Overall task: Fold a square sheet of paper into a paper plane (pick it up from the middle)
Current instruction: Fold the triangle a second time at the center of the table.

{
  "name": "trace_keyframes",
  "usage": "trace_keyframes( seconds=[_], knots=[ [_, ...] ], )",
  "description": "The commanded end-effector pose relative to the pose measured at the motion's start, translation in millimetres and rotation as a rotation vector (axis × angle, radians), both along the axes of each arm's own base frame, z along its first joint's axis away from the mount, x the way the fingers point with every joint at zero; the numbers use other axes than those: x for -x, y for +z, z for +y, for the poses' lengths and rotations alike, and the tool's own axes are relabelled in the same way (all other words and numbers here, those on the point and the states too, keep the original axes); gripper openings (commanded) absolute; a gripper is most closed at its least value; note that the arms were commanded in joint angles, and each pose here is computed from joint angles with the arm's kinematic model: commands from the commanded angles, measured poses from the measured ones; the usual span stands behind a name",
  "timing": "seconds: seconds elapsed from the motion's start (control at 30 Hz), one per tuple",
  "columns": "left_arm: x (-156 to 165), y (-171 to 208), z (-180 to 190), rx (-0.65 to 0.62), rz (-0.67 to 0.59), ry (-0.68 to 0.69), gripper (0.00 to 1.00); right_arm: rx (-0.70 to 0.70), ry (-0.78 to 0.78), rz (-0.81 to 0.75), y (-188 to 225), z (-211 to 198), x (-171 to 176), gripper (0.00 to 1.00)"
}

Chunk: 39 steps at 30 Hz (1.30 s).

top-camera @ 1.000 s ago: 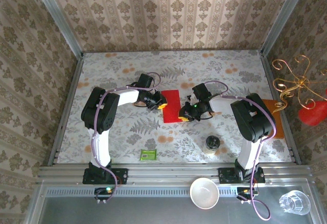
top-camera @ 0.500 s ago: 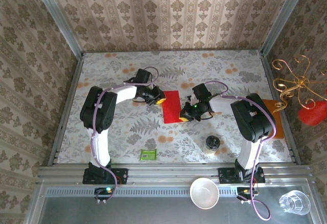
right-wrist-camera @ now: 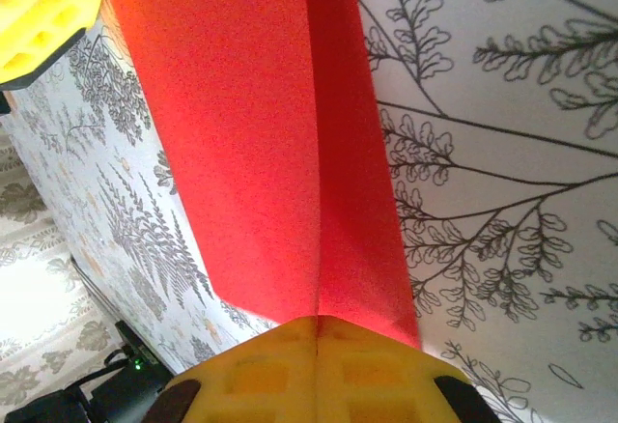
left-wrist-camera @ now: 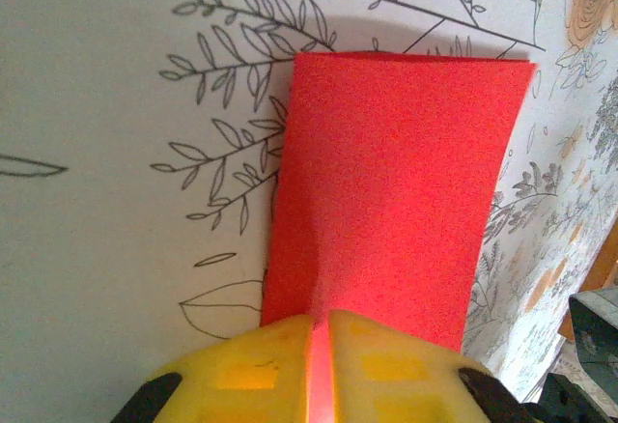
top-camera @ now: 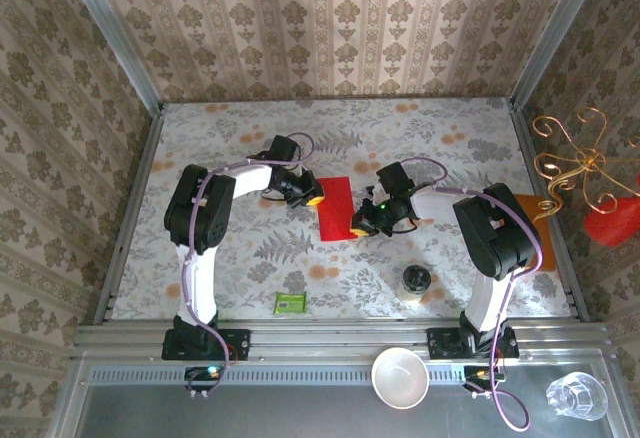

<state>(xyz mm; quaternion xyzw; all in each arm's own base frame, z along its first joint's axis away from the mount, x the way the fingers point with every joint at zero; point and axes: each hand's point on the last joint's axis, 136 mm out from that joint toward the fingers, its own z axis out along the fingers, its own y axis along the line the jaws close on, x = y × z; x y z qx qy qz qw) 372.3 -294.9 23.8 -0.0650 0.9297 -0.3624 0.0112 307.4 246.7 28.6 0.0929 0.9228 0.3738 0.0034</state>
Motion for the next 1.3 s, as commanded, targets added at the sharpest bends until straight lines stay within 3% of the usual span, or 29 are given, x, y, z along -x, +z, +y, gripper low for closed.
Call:
trace_keyframes(
  seconds=[0.0,0.43,1.27],
  knots=[
    [10,-18,8,-0.057,0.051,-0.012,0.15,-0.062,0.039,-0.051,25,16,-9,0.05],
    [12,-20,10,-0.064,0.055,-0.011,0.15,-0.073,0.054,-0.085,26,48,-30,0.05],
    [12,-21,9,-0.059,0.062,-0.003,0.15,-0.066,-0.001,-0.086,4,57,-52,0.05]
  ],
)
